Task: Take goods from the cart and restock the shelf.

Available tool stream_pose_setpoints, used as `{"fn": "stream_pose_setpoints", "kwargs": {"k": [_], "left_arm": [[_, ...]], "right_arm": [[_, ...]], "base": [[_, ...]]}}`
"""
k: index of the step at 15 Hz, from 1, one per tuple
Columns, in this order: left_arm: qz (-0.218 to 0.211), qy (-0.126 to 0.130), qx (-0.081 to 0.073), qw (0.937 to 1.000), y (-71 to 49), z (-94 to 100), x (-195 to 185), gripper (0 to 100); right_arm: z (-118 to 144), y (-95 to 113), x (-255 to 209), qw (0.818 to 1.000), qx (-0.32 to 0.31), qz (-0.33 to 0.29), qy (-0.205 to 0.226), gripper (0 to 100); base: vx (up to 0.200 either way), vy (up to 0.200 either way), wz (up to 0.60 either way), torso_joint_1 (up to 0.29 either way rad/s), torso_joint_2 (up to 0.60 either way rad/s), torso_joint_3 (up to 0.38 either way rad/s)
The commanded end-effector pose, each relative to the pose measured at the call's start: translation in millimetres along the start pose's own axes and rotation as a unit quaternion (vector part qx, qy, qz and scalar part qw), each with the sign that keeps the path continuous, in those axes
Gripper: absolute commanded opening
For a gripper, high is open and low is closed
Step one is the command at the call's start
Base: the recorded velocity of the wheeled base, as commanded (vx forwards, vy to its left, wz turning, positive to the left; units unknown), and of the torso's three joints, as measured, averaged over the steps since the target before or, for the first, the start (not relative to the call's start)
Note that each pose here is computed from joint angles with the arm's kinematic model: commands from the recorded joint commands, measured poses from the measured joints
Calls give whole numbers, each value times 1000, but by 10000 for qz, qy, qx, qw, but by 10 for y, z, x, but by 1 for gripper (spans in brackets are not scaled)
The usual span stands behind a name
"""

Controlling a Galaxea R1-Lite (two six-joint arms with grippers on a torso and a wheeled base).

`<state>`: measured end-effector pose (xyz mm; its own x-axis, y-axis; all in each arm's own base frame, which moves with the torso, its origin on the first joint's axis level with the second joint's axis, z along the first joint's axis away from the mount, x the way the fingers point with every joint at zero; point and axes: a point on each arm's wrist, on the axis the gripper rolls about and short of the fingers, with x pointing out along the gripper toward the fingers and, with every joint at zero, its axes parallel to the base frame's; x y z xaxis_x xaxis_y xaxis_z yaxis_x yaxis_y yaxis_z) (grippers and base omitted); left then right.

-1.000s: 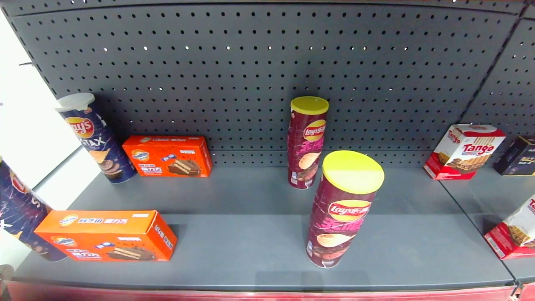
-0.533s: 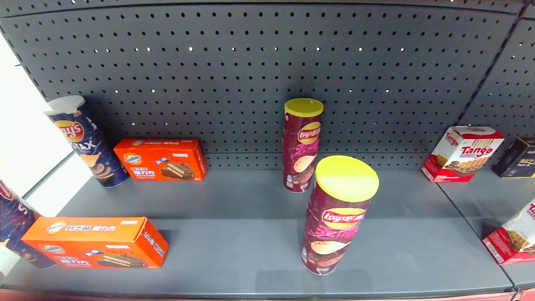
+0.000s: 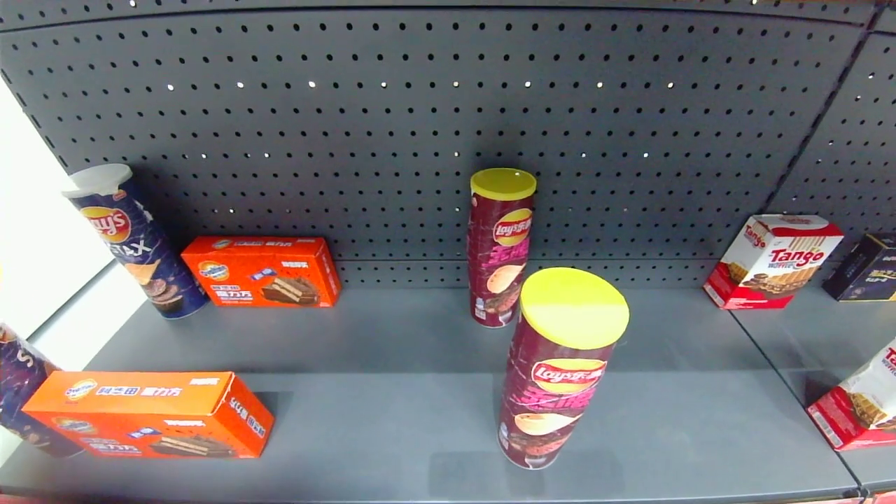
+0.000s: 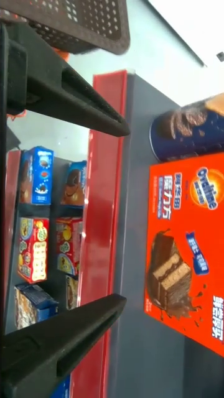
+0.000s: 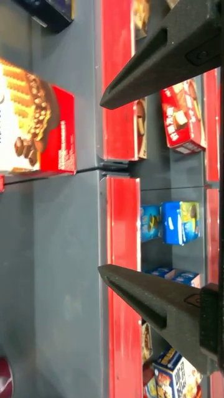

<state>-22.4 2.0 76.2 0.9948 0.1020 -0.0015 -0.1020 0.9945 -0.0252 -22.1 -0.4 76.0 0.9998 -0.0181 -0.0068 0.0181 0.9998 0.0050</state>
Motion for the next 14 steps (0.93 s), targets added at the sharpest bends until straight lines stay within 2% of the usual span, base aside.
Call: {"fn": "stream_pose_setpoints", "kwargs": {"k": [1,2,3,5,7,8,9,10,12,14], "left_arm": [[3,8,-3,10000,0,1,1,100],[4,15,5,10000,0,1,3,100],[3,8,5,10000,0,1,1,100],[3,8,-3,10000,0,1,1,100],[3,8,-11,10000,0,1,1,100],[-4,8,-11,10000,-1,1,1,100],[-4,8,-11,10000,-1,1,1,100],[-4,8,-18,10000,-1,1,1,100],[-4,8,-18,10000,-1,1,1,100],[-4,8,-18,10000,-1,1,1,100]], "right_arm": [[-1,-1,1,10000,-3,-40,12,100],[491,-8,-103,9989,-63,-80,-463,100],[878,3,25,9996,-89,282,42,100],[1095,16,64,9958,-309,853,-148,100],[1438,52,194,9865,-359,1571,-289,100],[1569,75,286,9827,-373,1800,-229,100],[1585,79,305,9821,-381,1830,-209,100],[1655,132,500,9720,-636,2262,22,100],[1637,193,687,9604,-883,2629,273,100],[1603,354,1044,9452,-960,3073,545,100]], "base": [[0,0,0,0,0,0],[0,0,0,0,0,0],[0,0,0,0,0,0],[0,0,0,0,0,0],[0,0,0,0,0,0],[0,0,0,0,0,0],[0,0,0,0,0,0],[0,0,0,0,0,0],[0,0,0,0,0,0],[0,0,0,0,0,0]]}}
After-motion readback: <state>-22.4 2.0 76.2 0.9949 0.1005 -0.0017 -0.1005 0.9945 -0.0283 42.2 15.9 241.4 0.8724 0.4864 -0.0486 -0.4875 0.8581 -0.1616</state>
